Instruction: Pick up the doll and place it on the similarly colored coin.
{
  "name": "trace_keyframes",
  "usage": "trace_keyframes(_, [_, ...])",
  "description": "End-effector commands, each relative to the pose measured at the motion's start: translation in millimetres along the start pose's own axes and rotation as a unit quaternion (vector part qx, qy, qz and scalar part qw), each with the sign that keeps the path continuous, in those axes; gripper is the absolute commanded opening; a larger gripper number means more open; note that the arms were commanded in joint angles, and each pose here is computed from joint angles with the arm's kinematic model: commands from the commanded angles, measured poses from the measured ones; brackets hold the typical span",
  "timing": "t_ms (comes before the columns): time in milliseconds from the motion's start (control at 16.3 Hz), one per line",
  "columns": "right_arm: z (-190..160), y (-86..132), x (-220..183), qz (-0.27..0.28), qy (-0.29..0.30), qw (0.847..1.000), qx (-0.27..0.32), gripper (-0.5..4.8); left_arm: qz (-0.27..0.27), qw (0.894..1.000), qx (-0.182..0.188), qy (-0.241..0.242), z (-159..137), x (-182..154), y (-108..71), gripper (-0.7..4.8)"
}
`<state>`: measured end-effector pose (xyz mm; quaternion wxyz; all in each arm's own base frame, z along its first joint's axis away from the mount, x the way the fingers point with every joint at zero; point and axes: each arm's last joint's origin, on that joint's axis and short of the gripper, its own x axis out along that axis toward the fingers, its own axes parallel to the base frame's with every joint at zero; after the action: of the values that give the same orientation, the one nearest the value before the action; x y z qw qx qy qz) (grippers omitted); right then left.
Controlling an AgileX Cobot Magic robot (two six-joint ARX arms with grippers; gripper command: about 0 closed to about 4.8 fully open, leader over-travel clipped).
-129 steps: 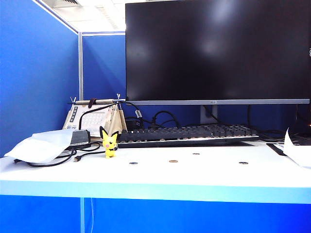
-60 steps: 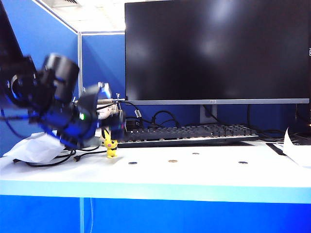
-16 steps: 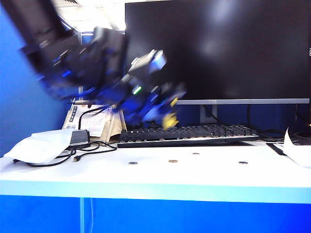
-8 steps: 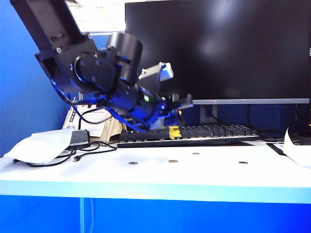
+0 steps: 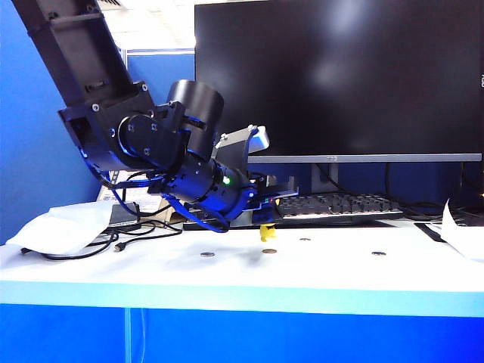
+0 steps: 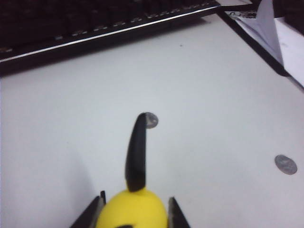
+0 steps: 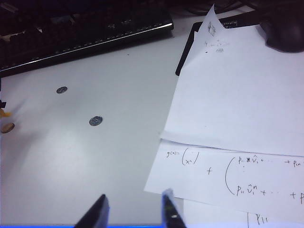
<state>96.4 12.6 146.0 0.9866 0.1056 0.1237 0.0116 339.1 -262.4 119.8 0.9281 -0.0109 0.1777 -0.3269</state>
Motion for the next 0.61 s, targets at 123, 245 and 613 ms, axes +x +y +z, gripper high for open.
trace_keyframes(123, [-0.5, -0.1, -0.2, -0.001, 0.005, 1.000, 0.001, 1.48, -0.004, 1.000, 0.000, -0.008, -0.3, 2.0, -0.6, -0.05])
trace_keyframes(245, [-0.5, -0.1, -0.2, -0.002, 0.005, 1.000, 0.001, 1.48, -0.002, 1.000, 0.000, -0.001, -6.5, 4.4, 0.3, -0.05])
trace_keyframes(613, [-0.5, -0.1, -0.2, -0.002, 0.005, 1.000, 0.001, 1.48, -0.001, 1.000, -0.001, 0.004, -10.7, 6.0, 3.0, -0.05])
